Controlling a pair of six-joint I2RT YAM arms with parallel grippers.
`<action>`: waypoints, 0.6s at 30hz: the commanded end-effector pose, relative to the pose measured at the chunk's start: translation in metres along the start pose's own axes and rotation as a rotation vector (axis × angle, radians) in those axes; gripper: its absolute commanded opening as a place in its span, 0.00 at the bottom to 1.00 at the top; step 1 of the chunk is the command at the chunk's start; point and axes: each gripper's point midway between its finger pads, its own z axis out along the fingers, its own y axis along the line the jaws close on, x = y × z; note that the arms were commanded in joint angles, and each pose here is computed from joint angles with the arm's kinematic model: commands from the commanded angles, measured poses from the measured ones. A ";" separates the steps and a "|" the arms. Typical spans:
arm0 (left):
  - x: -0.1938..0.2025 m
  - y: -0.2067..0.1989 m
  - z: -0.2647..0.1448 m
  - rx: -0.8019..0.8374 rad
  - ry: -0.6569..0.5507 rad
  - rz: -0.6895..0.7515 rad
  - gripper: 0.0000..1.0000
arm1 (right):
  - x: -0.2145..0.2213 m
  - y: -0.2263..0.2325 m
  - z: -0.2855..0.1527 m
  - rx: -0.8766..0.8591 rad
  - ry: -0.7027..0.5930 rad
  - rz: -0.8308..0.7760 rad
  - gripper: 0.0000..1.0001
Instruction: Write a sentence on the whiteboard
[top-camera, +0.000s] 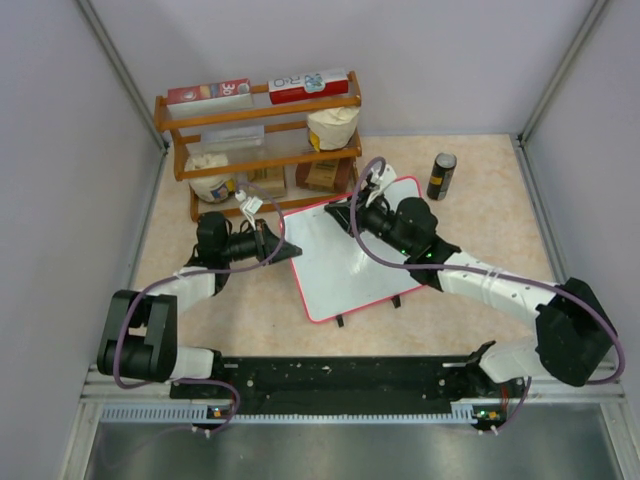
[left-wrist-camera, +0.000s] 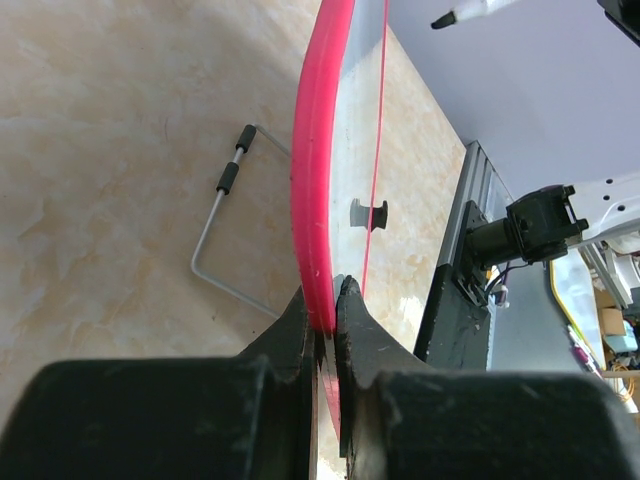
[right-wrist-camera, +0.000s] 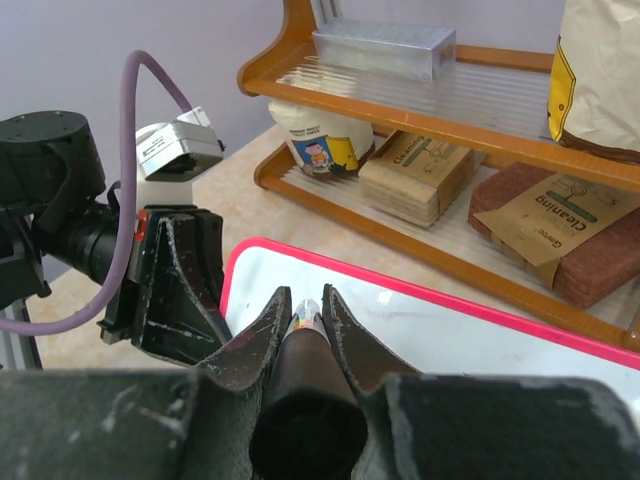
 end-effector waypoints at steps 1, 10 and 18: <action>0.044 0.020 -0.001 -0.045 0.089 0.072 0.00 | -0.031 0.008 0.013 0.004 -0.090 -0.024 0.00; 0.044 0.021 0.000 -0.043 0.091 0.070 0.00 | -0.020 0.001 0.018 0.035 -0.058 -0.014 0.00; 0.044 0.021 0.000 -0.040 0.093 0.069 0.00 | -0.009 -0.003 0.021 0.044 -0.039 -0.003 0.00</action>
